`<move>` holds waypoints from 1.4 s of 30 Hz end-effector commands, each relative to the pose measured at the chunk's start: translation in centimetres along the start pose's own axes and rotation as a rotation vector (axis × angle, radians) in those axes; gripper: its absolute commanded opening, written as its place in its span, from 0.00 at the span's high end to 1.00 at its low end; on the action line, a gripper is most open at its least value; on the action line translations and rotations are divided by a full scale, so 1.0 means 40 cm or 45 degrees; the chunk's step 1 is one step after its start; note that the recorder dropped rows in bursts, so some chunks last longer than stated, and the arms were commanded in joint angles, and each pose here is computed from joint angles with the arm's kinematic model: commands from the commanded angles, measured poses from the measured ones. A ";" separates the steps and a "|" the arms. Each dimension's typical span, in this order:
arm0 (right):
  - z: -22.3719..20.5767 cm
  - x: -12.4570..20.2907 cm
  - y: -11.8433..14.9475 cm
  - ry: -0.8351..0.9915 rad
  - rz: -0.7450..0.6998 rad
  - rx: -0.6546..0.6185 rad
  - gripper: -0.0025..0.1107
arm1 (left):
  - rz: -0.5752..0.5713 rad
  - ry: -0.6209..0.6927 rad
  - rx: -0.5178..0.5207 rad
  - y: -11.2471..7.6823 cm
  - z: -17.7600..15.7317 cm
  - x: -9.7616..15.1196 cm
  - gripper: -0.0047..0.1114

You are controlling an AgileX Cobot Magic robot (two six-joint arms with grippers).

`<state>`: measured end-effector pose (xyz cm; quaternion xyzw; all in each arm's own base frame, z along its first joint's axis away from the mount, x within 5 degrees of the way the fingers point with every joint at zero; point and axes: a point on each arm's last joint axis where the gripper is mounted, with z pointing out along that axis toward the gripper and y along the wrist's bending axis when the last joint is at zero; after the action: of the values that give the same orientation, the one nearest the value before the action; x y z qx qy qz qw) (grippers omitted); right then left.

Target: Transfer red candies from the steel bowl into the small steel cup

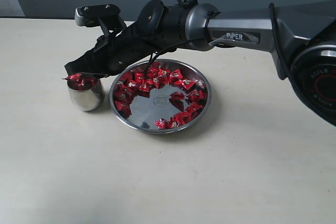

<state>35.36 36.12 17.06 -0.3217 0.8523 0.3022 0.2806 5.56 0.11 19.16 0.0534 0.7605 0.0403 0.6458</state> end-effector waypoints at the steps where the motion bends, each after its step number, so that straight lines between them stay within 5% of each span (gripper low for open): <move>1: -0.003 -0.007 0.001 -0.013 -0.014 0.003 0.76 | -0.003 -0.015 0.001 0.000 0.000 0.000 0.96; 42: -0.003 -0.002 0.001 0.012 -0.042 0.003 0.76 | -0.005 -0.015 0.001 0.000 0.000 0.000 0.96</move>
<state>35.34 36.10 17.03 -0.3256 0.8519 0.2996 0.2800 5.56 0.11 19.16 0.0534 0.7605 0.0403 0.6458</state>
